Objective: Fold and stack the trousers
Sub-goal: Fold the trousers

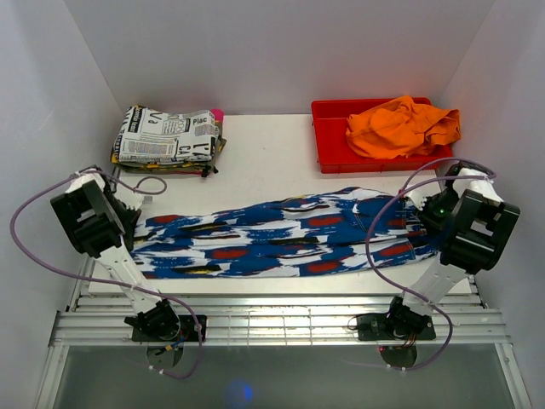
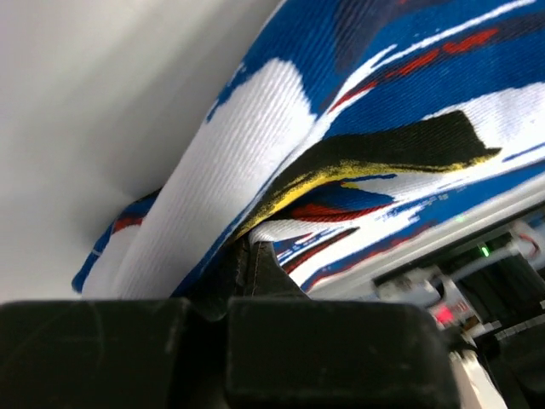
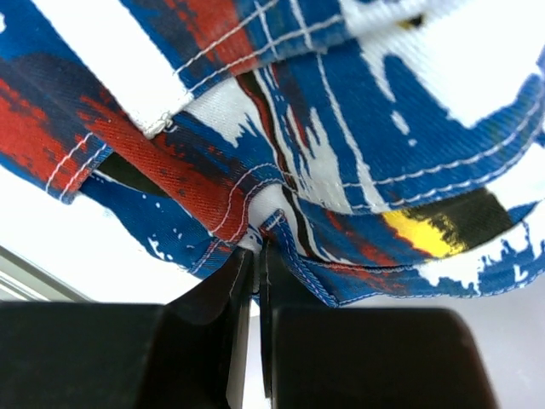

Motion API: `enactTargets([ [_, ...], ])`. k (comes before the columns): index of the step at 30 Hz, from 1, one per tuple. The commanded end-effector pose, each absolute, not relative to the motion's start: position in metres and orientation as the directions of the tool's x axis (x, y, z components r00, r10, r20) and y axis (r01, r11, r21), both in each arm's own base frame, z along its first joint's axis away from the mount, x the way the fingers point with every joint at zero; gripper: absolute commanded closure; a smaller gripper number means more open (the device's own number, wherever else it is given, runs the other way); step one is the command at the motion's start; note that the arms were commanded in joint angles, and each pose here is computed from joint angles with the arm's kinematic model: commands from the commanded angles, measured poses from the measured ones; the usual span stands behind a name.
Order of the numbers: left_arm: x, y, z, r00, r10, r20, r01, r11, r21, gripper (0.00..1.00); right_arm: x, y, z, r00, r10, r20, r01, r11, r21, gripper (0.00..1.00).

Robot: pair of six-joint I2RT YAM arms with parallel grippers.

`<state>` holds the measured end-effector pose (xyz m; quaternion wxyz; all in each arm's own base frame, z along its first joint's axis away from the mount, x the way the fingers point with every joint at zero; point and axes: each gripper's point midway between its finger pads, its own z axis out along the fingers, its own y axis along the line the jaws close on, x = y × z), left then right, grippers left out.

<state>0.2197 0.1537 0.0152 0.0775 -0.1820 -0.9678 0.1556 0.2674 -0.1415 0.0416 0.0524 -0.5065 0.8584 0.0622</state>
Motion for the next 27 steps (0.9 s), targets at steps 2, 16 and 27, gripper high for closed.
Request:
enactTargets([
  [2,0.351,0.211,-0.003,-0.898,0.402,-0.176,0.402,0.915,0.039,1.00,0.284,-0.152,0.048,-0.520,-0.847,-0.114,-0.853,0.523,0.009,0.92],
  [16,0.418,0.265,0.140,-0.774,0.430,-0.464,0.360,0.903,0.235,1.00,0.339,-0.152,0.161,-0.465,-0.831,-0.307,-0.832,0.528,-0.171,0.92],
  [27,0.320,0.276,0.137,-0.742,0.503,-0.443,0.431,0.865,0.258,1.00,0.241,-0.149,0.119,-0.357,-0.914,-0.195,-0.904,0.391,-0.175,0.92],
])
